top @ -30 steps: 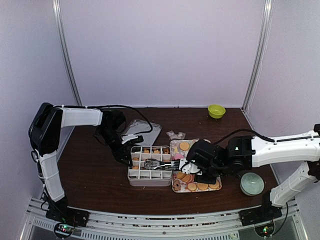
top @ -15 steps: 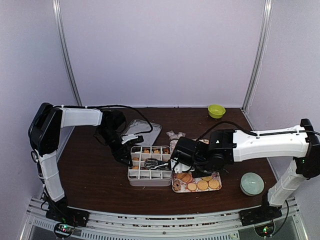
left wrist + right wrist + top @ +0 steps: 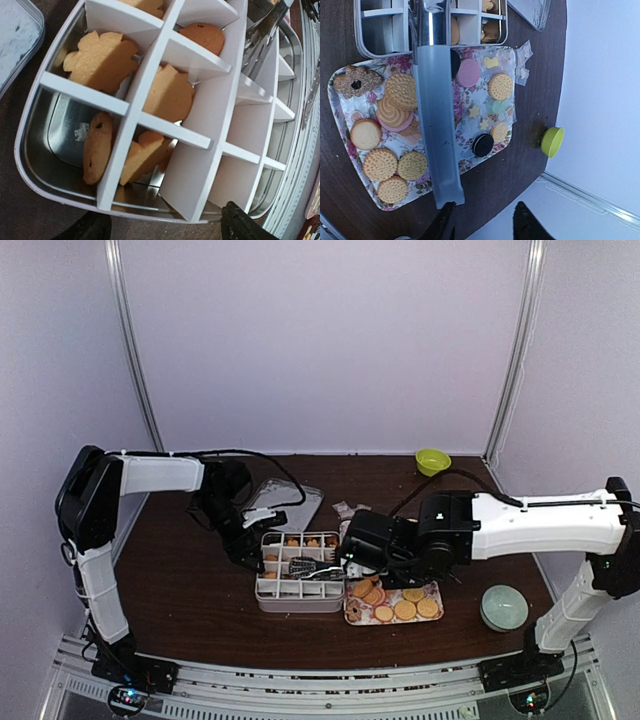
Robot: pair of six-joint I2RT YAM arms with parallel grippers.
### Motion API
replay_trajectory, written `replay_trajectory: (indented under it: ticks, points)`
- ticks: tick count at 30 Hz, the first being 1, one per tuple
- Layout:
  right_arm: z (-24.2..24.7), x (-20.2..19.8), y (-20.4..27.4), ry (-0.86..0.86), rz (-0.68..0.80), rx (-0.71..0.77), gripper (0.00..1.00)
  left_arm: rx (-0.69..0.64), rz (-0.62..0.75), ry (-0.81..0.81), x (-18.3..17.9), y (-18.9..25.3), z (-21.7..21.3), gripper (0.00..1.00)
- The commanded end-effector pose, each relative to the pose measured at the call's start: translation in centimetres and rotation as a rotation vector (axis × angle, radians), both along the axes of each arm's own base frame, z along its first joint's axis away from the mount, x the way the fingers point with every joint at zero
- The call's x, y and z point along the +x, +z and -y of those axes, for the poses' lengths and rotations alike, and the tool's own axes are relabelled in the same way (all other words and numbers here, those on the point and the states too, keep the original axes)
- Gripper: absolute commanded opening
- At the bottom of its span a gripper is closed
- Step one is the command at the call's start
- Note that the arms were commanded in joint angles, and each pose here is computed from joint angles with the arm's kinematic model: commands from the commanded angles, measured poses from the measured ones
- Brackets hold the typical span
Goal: Pack the cookies
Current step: Adjust the clamp in the packing box.
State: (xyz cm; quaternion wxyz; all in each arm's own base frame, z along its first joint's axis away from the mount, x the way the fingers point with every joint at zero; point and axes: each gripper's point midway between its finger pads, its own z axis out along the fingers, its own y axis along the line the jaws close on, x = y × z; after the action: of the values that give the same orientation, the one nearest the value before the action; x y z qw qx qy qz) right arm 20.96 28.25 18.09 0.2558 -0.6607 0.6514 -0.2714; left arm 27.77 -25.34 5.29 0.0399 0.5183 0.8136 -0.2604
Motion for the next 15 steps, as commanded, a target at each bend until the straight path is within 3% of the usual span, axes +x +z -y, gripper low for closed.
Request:
replay_trajectory:
  ticks: [1, 3, 6, 9, 13, 15]
  points:
    - [0.5, 2.0, 3.8, -0.269, 0.082, 0.405, 0.47, 0.01, 0.071, -0.083, -1.1, 2.8, -1.2, 0.83]
    - [0.9, 1.9, 5.7, -0.364, 0.104, 0.616, 0.62, -0.003, 0.106, -0.127, -1.6, 5.0, -1.6, 0.87]
    - [2.3, 1.7, 6.8, -0.519, 0.114, 0.864, 0.98, -0.024, 0.124, -0.176, -2.7, 8.3, -2.0, 0.92]
    - [3.2, 0.7, 7.0, -0.619, 0.039, 1.095, 1.0, -0.108, 0.118, -0.209, -3.4, 11.4, -1.0, 0.98]
    - [2.3, -1.3, 5.0, -0.659, -0.251, 1.44, 1.0, -0.214, 0.104, -0.263, -3.7, 13.8, 1.9, 0.98]
    - [2.9, -1.2, 4.2, -0.723, -0.328, 1.577, 1.0, -0.241, 0.082, -0.291, -3.8, 13.9, 3.2, 0.98]
